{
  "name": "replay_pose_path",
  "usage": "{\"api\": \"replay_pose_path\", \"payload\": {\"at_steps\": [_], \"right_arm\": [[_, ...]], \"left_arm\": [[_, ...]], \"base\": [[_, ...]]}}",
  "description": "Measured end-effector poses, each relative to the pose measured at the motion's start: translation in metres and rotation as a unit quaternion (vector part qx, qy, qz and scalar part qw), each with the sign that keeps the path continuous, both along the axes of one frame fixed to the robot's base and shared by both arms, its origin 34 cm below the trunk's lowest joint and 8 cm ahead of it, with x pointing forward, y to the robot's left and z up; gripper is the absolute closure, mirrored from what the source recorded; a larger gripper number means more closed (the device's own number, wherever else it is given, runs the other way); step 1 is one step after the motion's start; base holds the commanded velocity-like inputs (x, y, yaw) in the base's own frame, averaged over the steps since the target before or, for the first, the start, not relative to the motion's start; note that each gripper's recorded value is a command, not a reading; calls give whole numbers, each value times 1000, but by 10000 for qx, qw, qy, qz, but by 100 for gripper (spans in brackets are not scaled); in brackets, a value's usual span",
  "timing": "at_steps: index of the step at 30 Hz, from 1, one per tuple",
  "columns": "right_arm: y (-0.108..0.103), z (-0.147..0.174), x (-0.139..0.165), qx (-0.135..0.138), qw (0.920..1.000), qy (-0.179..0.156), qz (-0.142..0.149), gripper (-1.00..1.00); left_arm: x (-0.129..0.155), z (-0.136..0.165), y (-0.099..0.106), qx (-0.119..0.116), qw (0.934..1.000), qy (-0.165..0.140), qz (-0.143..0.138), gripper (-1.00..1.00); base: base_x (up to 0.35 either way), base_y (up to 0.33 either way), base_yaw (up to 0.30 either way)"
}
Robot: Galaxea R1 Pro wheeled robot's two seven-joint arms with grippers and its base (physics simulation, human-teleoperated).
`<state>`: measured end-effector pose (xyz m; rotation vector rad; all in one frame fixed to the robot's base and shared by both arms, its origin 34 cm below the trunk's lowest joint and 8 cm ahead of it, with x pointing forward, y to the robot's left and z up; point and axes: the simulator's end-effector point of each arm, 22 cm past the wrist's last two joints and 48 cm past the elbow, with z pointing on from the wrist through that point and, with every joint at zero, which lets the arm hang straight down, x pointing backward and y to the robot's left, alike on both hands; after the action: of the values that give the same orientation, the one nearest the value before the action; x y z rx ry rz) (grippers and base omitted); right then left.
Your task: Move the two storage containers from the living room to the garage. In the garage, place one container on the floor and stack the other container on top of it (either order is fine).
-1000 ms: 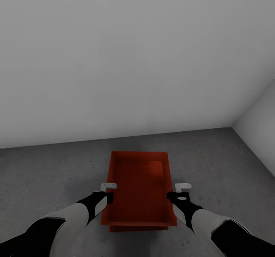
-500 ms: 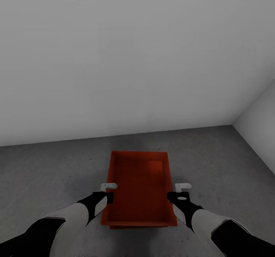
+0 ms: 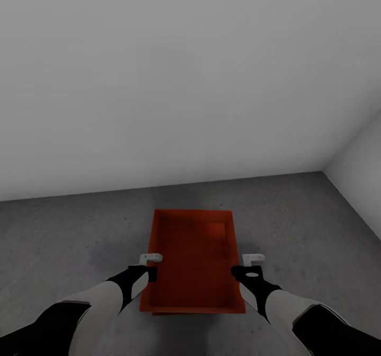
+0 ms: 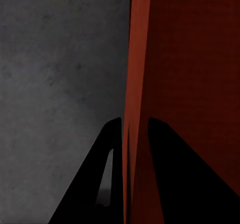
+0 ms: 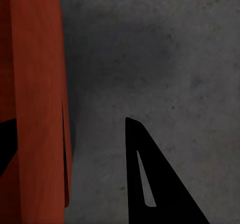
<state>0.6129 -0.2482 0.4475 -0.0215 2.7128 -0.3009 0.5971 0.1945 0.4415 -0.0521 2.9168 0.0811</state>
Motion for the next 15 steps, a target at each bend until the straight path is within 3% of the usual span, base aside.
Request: {"api": "replay_pose_path", "payload": {"at_steps": [15], "right_arm": [[-2,0,0,-14,10000,0,-1,100]], "left_arm": [[0,0,-2,6,10000,4,3,100]], "base": [[0,0,0]]}}
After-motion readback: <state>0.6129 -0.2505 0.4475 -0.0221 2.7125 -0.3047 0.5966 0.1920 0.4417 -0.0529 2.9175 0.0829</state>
